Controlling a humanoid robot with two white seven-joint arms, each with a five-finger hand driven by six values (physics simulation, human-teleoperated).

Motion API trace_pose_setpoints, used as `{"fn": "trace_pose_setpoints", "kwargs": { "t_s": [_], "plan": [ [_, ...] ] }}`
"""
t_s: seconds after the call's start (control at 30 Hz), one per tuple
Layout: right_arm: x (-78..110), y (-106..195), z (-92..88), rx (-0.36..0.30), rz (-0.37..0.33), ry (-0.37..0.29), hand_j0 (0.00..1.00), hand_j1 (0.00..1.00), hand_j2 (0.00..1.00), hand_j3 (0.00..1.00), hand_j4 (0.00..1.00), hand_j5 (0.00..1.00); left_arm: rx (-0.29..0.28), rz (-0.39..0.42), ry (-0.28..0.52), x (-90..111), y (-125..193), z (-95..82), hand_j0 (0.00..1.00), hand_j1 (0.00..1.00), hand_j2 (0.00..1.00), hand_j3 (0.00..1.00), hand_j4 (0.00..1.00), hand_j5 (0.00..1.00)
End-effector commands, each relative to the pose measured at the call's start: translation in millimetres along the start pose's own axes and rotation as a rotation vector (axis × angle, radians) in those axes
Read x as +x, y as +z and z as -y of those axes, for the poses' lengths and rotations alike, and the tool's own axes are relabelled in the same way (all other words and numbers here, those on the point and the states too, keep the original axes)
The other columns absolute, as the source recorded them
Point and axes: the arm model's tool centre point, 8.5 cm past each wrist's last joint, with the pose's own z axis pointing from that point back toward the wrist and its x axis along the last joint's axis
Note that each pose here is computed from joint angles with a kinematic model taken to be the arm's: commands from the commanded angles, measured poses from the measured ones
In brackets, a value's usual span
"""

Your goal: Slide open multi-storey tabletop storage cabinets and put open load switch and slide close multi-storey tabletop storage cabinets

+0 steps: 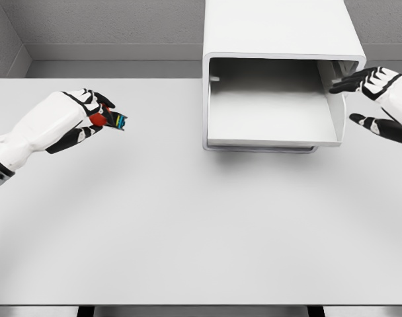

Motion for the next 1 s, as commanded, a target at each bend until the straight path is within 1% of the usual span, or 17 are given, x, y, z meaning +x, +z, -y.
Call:
{"fn": "trace_pose_setpoints", "kwargs": {
  "t_s": [0.0, 0.03, 0.13, 0.23, 0.27, 0.3, 0.33, 0.47, 0.5, 0.6, 0.67, 0.77, 0.83, 0.9, 0.97],
  "plan": [
    [-3.0, 2.6, 1.8, -0.004, -0.012, -0.002, 0.72, 0.72, 0.72, 0.72, 0.72, 0.72, 0.014, 0.005, 0.016, 2.3, -2.1, 0.9, 0.43, 0.43, 0.43, 0.43, 0.43, 0.43],
    [-7.0, 6.1, -2.7, 0.006, -0.029, -0.011, 0.72, 0.72, 0.72, 0.72, 0.72, 0.72, 0.016, 0.008, 0.018, 2.9, -3.1, 1.0, 0.43, 0.43, 0.43, 0.43, 0.43, 0.43],
    [-18.5, 12.8, -8.3, 0.018, -0.068, -0.026, 0.71, 0.71, 0.71, 0.71, 0.71, 0.71, 0.021, 0.012, 0.017, 3.9, -5.4, 0.1, 0.43, 0.43, 0.43, 0.43, 0.43, 0.43],
    [-29.1, 19.6, -10.0, 0.022, -0.105, -0.033, 0.60, 0.60, 0.60, 0.60, 0.60, 0.60, 0.026, 0.019, 0.013, 4.8, -8.1, -2.2, 0.43, 0.43, 0.43, 0.43, 0.43, 0.43],
    [-31.9, 22.0, -8.5, 0.025, -0.114, -0.030, 0.53, 0.53, 0.53, 0.53, 0.53, 0.53, 0.026, 0.019, 0.013, 4.8, -8.1, -2.2, 0.43, 0.43, 0.43, 0.43, 0.43, 0.43],
    [-34.7, 23.5, -9.3, 0.025, -0.124, -0.033, 0.49, 0.49, 0.49, 0.49, 0.49, 0.49, 0.023, 0.024, 0.014, 5.9, -9.6, -1.6, 0.43, 0.43, 0.43, 0.43, 0.43, 0.43],
    [-35.9, 24.7, -10.0, 0.028, -0.128, -0.035, 0.46, 0.46, 0.46, 0.46, 0.46, 0.46, 0.024, 0.035, 0.010, 7.8, -13.3, -2.8, 0.43, 0.43, 0.43, 0.43, 0.43, 0.43],
    [-41.0, 28.3, -11.2, 0.039, -0.146, -0.034, 0.46, 0.46, 0.46, 0.46, 0.46, 0.46, 0.040, 0.057, 0.027, 15.1, -23.5, -0.4, 0.43, 0.43, 0.43, 0.43, 0.43, 0.43],
    [-41.4, 28.6, -11.5, 0.041, -0.147, -0.034, 0.47, 0.47, 0.47, 0.47, 0.47, 0.47, 0.038, 0.074, 0.025, 18.5, -28.5, -0.4, 0.43, 0.43, 0.43, 0.43, 0.43, 0.43],
    [-46.6, 33.8, -16.2, 0.054, -0.170, -0.040, 0.47, 0.47, 0.47, 0.47, 0.47, 0.47, 0.041, 0.091, 0.032, 23.2, -34.1, 1.1, 0.43, 0.43, 0.43, 0.43, 0.43, 0.43],
    [-48.8, 39.5, -23.9, 0.072, -0.186, -0.054, 0.48, 0.48, 0.48, 0.48, 0.48, 0.48, 0.041, 0.099, 0.040, 25.9, -36.7, 3.2, 0.43, 0.43, 0.43, 0.43, 0.43, 0.43],
    [-51.5, 44.8, -31.2, 0.095, -0.205, -0.053, 0.48, 0.48, 0.48, 0.48, 0.48, 0.48, 0.047, 0.108, 0.040, 27.8, -39.8, 1.8, 0.43, 0.43, 0.43, 0.43, 0.43, 0.43],
    [-50.0, 49.9, -40.2, 0.121, -0.213, -0.061, 0.48, 0.48, 0.48, 0.48, 0.48, 0.48, 0.052, 0.110, 0.037, 28.2, -41.3, -0.1, 0.43, 0.43, 0.43, 0.43, 0.43, 0.43],
    [-50.6, 54.3, -45.5, 0.133, -0.224, -0.070, 0.49, 0.49, 0.49, 0.49, 0.49, 0.49, 0.051, 0.119, 0.035, 30.0, -44.1, -0.7, 0.43, 0.43, 0.43, 0.43, 0.43, 0.43],
    [-51.0, 56.5, -48.8, 0.150, -0.230, -0.061, 0.49, 0.49, 0.49, 0.49, 0.49, 0.49, 0.050, 0.133, 0.034, 33.4, -48.3, -0.8, 0.43, 0.43, 0.43, 0.43, 0.43, 0.43]
  ]
}}
